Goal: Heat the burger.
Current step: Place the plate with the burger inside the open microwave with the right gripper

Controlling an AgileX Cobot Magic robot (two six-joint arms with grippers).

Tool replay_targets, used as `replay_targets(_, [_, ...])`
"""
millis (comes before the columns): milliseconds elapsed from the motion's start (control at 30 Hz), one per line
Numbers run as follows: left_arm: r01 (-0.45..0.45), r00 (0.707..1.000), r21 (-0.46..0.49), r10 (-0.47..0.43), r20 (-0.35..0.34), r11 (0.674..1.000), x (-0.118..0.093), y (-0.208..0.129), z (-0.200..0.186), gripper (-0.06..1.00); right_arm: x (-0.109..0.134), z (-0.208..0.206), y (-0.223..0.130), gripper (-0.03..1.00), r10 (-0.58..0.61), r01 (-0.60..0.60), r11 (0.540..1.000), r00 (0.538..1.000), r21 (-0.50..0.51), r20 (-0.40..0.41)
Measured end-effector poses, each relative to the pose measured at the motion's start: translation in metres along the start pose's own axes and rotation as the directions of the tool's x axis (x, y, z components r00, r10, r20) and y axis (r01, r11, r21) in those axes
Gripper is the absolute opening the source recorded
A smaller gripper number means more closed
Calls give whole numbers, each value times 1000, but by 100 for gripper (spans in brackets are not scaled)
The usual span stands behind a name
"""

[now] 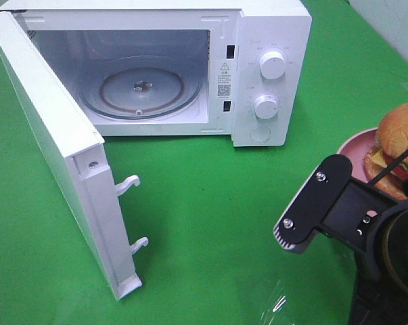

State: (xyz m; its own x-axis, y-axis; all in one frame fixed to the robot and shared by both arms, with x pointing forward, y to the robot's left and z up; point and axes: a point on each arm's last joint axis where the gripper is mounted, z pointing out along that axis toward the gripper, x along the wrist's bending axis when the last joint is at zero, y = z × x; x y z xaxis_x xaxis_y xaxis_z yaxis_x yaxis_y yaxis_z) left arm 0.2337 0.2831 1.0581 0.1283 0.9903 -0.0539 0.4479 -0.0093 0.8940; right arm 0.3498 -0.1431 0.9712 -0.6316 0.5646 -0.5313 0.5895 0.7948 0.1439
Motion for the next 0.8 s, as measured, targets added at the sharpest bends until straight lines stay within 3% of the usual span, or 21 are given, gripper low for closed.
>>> replay_targets(233, [0,1000,0,0,0,1000,0,0,0,80,18,-12,-2,4,-121,120,991,993,-61,-16])
replay_targets(567, [0,1000,0,0,0,1000,0,0,0,80,21,-12,2,4,-184,181,978,983,-104,-25])
replay_targets(800, [0,1000,0,0,0,1000,0,0,0,80,23,-14,11,4,-312,306,929,950,-209,4])
